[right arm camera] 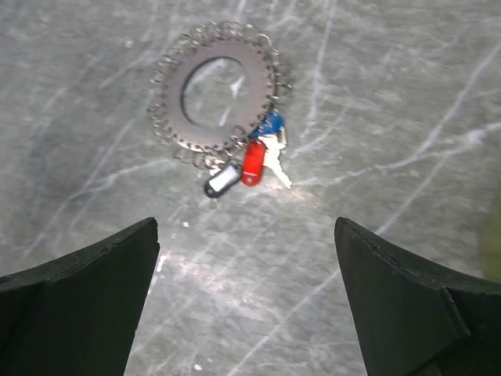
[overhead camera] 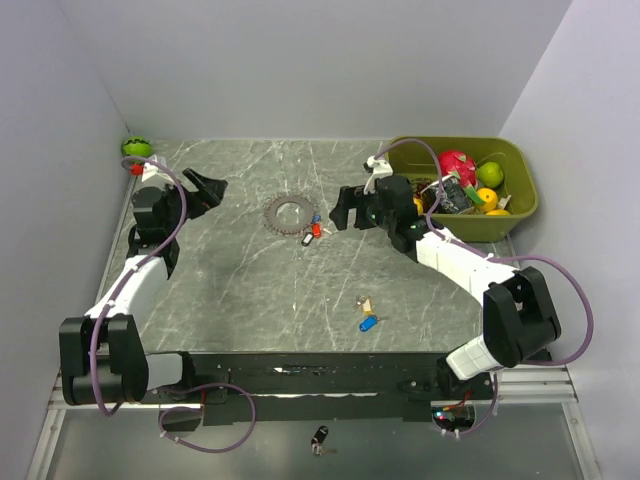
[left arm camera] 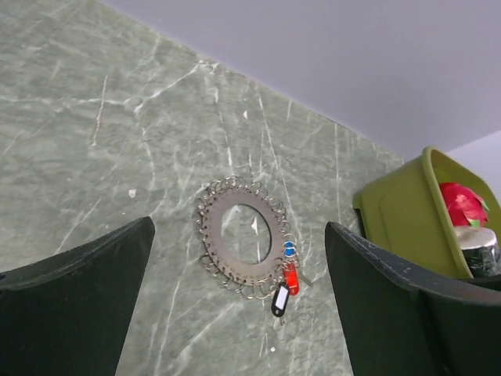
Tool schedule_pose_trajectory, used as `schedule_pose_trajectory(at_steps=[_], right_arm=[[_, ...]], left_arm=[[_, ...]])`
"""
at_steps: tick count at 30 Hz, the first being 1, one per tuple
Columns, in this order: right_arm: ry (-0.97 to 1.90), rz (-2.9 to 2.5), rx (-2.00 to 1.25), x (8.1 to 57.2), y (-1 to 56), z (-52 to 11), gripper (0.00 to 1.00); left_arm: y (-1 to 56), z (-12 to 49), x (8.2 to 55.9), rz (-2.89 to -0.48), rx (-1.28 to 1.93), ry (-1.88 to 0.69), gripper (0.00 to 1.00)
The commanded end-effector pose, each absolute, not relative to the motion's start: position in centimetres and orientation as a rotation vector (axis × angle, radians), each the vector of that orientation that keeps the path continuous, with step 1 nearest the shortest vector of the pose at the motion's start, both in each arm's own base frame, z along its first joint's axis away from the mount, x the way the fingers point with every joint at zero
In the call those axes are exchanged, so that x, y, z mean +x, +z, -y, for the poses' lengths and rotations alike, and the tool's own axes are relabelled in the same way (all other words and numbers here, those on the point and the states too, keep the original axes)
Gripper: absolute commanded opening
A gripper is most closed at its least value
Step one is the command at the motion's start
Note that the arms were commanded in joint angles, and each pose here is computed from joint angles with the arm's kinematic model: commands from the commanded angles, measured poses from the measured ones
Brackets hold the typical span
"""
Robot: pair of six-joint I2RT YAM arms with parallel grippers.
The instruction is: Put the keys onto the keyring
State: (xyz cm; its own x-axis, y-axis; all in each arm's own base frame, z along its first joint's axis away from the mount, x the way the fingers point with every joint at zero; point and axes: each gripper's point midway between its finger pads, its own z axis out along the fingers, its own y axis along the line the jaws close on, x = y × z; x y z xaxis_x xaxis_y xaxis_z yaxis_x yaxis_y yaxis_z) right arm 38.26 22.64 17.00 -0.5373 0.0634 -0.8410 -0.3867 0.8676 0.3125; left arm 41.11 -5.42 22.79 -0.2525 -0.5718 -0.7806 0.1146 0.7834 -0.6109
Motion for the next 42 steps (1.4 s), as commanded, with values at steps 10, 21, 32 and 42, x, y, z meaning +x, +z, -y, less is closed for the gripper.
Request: schedule_pose_trajectory(at_steps=[10,21,32,42], right_arm=[[0.741,-2.132,-0.247,39.1,16.6,-26.0,1.00],[0.712,-2.211,-0.270,38.1,14.4,-25.7,1.00],[0.656,-2.289,-0.295,36.6,12.3,-24.5,1.00],[0.641,-2.326,-0.377,34.1,11.3,-24.9,1.00]], left_arm=[[17.8,13.3,44.7,-2.038,-0.164,-0.797,0.96],[8.5,22.5,48.6,-2.321,-0.070,-0.873,0.65],[1.7,21.1,47.8,-2.526,-0.114,-0.681,0.36],[-1.2,19.8,39.0,-2.724,-0.106,-0.684,0.06]])
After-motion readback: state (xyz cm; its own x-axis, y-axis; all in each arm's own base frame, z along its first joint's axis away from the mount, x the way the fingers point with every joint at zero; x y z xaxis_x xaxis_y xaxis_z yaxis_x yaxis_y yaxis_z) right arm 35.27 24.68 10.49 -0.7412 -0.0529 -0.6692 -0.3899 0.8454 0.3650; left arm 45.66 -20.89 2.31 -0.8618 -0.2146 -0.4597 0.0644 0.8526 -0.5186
